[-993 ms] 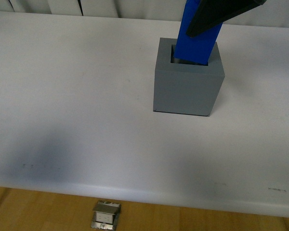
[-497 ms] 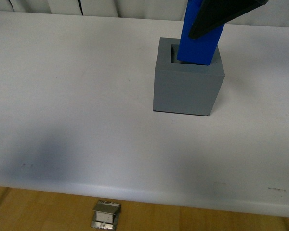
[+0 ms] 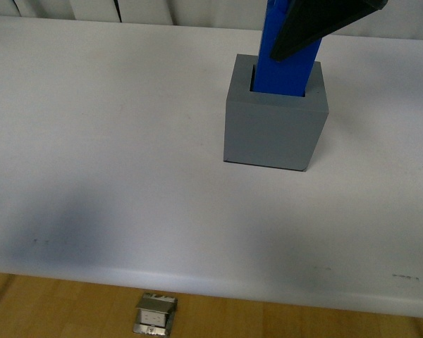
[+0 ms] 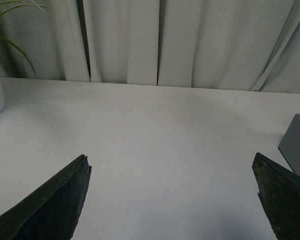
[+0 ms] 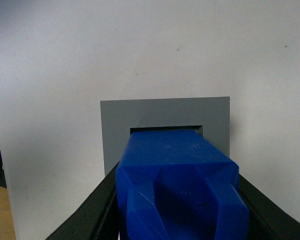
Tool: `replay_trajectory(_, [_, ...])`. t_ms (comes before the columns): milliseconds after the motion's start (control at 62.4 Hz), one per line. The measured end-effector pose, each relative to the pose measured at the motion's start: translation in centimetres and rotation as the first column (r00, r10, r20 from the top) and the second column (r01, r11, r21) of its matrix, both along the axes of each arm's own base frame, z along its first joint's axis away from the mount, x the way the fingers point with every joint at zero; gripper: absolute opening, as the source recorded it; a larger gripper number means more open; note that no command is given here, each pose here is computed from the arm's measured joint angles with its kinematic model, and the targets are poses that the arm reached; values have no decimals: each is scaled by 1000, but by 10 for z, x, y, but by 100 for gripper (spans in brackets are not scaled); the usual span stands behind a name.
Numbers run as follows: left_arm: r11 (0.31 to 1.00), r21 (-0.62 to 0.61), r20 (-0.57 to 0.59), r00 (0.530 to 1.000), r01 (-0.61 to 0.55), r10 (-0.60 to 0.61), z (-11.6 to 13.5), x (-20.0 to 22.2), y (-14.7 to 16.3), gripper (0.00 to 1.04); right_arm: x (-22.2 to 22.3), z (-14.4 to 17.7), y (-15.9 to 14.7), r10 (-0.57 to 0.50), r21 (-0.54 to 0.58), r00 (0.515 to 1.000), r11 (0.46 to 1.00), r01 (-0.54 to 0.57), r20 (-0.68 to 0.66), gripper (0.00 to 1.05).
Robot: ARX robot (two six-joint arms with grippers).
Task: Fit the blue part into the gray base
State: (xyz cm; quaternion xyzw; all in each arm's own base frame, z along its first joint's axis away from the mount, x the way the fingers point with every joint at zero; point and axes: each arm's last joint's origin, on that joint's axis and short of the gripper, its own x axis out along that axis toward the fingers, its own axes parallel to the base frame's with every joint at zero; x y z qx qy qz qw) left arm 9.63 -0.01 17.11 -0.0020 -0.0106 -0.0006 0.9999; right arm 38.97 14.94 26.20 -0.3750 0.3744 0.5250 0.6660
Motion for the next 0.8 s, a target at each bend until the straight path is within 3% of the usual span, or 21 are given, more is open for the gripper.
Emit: replay_trajectory(801, [1000,0,0,1000,0,0,0,0,0,98,3,0,1,-9,0,1000,1000,9,21,48])
